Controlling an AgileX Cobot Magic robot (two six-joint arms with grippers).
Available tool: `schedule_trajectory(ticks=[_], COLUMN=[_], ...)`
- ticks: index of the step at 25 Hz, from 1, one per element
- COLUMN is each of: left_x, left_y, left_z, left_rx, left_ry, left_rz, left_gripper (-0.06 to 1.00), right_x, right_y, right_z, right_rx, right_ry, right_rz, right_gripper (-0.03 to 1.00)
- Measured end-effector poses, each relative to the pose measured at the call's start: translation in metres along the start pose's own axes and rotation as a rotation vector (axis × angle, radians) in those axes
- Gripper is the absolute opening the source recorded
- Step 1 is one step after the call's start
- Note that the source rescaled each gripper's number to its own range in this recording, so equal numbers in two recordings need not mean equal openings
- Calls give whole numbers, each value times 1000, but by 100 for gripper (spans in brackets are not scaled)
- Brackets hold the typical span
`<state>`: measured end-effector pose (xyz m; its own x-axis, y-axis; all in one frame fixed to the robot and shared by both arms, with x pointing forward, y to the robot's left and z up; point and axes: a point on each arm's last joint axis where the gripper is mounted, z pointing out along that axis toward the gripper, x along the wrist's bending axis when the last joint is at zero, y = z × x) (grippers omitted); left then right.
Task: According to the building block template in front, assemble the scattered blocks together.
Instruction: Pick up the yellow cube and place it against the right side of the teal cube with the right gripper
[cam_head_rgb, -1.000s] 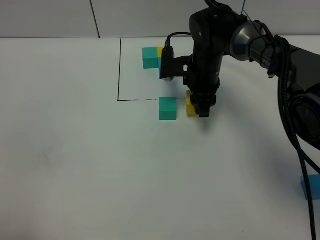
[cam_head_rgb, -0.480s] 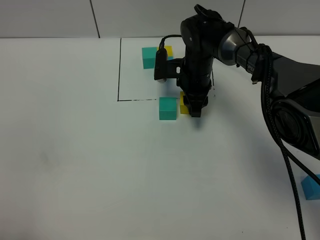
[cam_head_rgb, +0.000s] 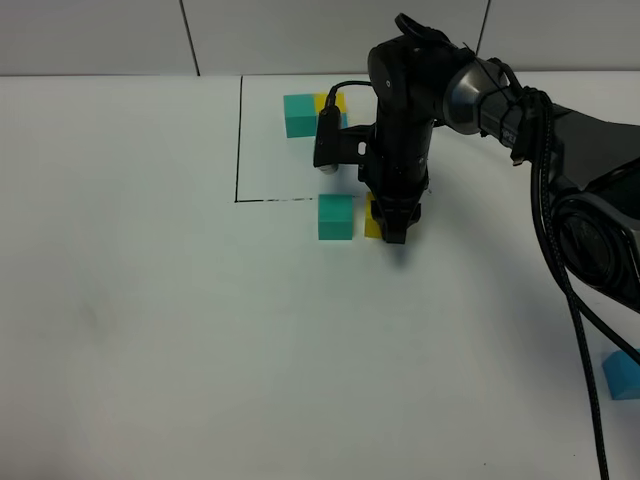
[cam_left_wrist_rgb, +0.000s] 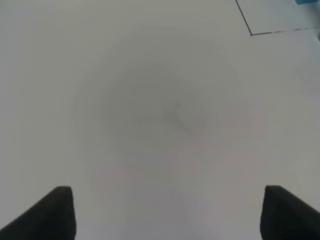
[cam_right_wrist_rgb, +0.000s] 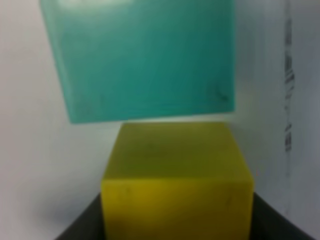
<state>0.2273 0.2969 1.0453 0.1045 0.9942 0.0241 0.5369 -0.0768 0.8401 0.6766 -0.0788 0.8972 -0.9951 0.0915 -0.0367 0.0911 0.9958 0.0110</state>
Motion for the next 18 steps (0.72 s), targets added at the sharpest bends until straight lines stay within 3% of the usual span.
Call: schedule_trajectory(ticks=[18], left_x=[0], left_y=[0], left_z=[0], left_rx=[0], left_ry=[0], left_rz=[0], left_gripper=[82], right_x=[2], right_y=[0], right_z=[1], right_rx=[-5], right_ry=[11], right_rz=[47], right_gripper=[0])
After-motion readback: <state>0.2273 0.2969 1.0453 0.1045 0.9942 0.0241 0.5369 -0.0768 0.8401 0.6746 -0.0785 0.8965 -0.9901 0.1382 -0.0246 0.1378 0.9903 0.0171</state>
